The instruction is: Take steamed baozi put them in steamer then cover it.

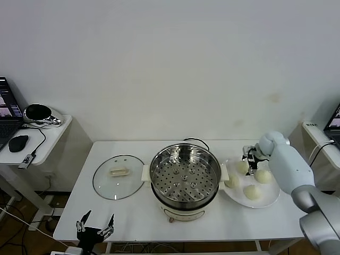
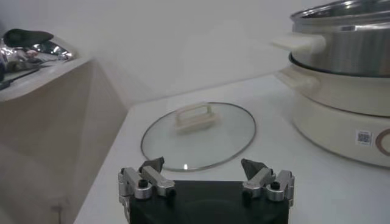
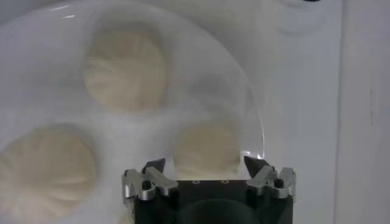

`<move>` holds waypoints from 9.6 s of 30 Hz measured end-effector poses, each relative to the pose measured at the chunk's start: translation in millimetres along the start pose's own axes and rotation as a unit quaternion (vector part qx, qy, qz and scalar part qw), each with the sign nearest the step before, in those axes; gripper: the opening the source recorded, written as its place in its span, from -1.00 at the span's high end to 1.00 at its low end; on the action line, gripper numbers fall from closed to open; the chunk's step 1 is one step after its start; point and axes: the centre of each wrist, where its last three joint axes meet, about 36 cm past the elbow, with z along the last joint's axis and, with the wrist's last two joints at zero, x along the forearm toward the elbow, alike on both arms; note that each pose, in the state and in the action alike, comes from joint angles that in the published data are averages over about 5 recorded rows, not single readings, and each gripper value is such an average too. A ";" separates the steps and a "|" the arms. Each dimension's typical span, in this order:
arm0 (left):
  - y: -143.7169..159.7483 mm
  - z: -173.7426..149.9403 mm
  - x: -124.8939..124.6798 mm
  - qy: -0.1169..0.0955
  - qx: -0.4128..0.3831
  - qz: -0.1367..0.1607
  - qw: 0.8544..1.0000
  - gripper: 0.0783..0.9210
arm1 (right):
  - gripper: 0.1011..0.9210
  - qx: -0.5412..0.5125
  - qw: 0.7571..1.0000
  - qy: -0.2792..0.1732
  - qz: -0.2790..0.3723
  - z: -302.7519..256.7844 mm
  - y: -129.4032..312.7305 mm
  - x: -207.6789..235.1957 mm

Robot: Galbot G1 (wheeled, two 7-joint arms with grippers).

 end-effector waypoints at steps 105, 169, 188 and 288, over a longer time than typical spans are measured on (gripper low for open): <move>0.5 -7.8 21.3 0.009 -0.020 -0.023 1.000 -0.77 | -0.50 0.629 0.762 -0.155 -0.007 -298.9 -52.5 123.3; 0.1 -4.5 10.3 0.022 -0.026 0.007 0.999 -0.77 | -0.76 0.001 0.998 -0.060 -0.036 -58.9 39.3 97.1; -3.7 1.6 7.9 0.030 -0.026 0.010 0.999 -0.77 | -0.76 -0.008 0.998 -0.035 -0.053 -69.1 49.8 45.4; 26.8 -36.5 -1.7 -0.026 -0.008 -0.026 0.999 -0.77 | -0.16 0.065 0.982 -0.081 -0.156 -332.2 -30.2 203.0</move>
